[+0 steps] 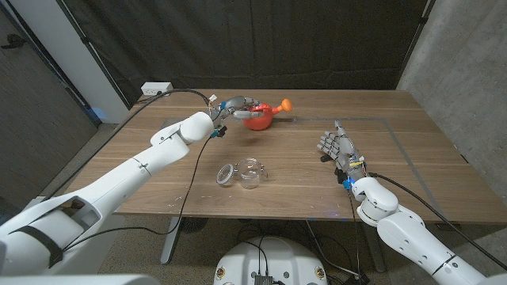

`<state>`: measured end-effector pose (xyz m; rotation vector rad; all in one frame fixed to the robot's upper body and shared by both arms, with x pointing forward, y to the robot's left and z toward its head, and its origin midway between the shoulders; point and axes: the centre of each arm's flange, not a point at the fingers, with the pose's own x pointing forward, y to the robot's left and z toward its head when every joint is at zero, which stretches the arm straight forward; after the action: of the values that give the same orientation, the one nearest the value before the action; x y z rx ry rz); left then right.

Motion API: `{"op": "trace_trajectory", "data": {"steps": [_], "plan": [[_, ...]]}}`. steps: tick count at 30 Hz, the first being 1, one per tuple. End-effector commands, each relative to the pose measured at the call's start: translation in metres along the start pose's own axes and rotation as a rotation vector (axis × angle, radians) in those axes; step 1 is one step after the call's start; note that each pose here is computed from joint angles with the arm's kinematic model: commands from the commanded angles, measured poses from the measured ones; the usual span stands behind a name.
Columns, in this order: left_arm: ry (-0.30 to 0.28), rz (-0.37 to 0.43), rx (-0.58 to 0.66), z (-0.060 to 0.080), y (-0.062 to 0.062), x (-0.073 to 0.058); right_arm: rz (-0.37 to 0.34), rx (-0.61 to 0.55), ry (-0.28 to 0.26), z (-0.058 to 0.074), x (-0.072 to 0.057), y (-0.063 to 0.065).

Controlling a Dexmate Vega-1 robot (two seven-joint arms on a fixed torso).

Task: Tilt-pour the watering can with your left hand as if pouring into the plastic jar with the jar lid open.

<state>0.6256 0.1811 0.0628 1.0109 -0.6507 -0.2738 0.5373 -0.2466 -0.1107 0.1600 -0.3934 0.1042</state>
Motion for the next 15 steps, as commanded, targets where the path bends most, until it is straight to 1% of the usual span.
{"op": "trace_trajectory", "data": {"steps": [1, 6, 9, 15], "plan": [[-0.020, -0.018, -0.165, -0.015, 0.004, 0.000, 0.005, -0.007, 0.005, 0.002, 0.006, 0.005], [-0.023, -0.026, -0.199, -0.020, 0.004, 0.000, 0.009, -0.008, 0.008, 0.002, 0.010, 0.008], [-0.031, -0.033, -0.224, -0.021, 0.004, -0.001, 0.010, -0.009, 0.008, 0.002, 0.011, 0.010], [-0.065, -0.024, -0.274, -0.017, 0.006, -0.013, 0.016, -0.011, 0.009, 0.003, 0.014, 0.013]]}}
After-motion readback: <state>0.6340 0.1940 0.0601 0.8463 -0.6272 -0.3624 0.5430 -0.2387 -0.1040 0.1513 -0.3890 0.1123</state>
